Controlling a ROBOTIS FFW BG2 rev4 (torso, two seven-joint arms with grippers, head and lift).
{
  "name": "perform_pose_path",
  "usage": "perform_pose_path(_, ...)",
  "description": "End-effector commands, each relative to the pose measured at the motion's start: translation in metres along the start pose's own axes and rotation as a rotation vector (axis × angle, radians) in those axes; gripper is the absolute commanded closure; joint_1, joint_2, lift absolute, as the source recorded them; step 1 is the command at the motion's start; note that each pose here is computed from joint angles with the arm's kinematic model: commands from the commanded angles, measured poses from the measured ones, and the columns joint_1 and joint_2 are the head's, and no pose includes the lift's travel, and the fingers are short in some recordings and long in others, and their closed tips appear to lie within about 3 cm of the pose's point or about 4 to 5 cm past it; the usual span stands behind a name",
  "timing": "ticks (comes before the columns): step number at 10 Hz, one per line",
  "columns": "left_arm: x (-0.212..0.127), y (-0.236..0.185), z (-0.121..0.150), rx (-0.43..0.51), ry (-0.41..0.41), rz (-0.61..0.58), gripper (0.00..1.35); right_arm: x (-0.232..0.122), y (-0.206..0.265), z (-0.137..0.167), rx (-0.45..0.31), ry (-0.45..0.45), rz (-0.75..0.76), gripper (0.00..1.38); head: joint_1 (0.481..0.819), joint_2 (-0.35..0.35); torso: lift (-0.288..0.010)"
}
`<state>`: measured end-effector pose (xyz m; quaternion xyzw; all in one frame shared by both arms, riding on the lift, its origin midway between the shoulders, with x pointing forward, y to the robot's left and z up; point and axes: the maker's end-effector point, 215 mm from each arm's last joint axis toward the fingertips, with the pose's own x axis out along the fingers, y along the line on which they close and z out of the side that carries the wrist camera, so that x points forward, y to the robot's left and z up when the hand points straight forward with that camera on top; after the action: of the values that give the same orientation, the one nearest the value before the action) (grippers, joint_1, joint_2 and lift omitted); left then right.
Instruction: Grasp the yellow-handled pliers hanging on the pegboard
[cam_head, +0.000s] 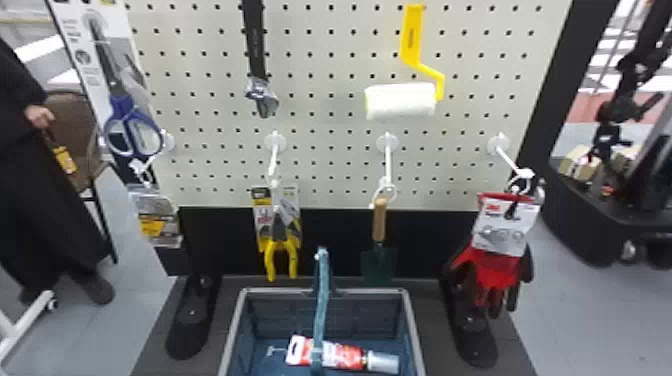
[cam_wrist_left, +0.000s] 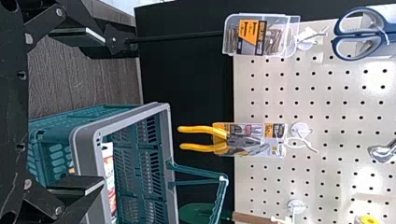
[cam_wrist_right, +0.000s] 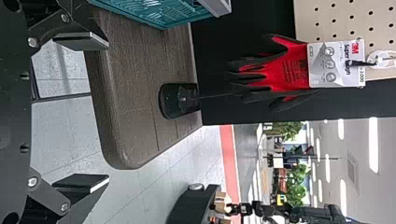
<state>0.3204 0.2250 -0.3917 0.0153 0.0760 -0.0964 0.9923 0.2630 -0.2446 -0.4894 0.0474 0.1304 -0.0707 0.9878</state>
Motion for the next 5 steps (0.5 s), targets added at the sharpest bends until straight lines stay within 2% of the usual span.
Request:
perform_pose_path(1,0.0002,0.0005,0.0007,0.005,0.000,0.000,0.24,0.0005,0.0003,0.0004,-0.001,-0.001,0.001,0.27,0.549,0.000,-0.100)
perform_pose_path(5,0.0016,0.0021,0.0041,0.011,-0.006,0.004,0.24,0.0005,0.0001,0.0004,0.000,-0.001,0.000,0.27,0.549,0.000,-0.100)
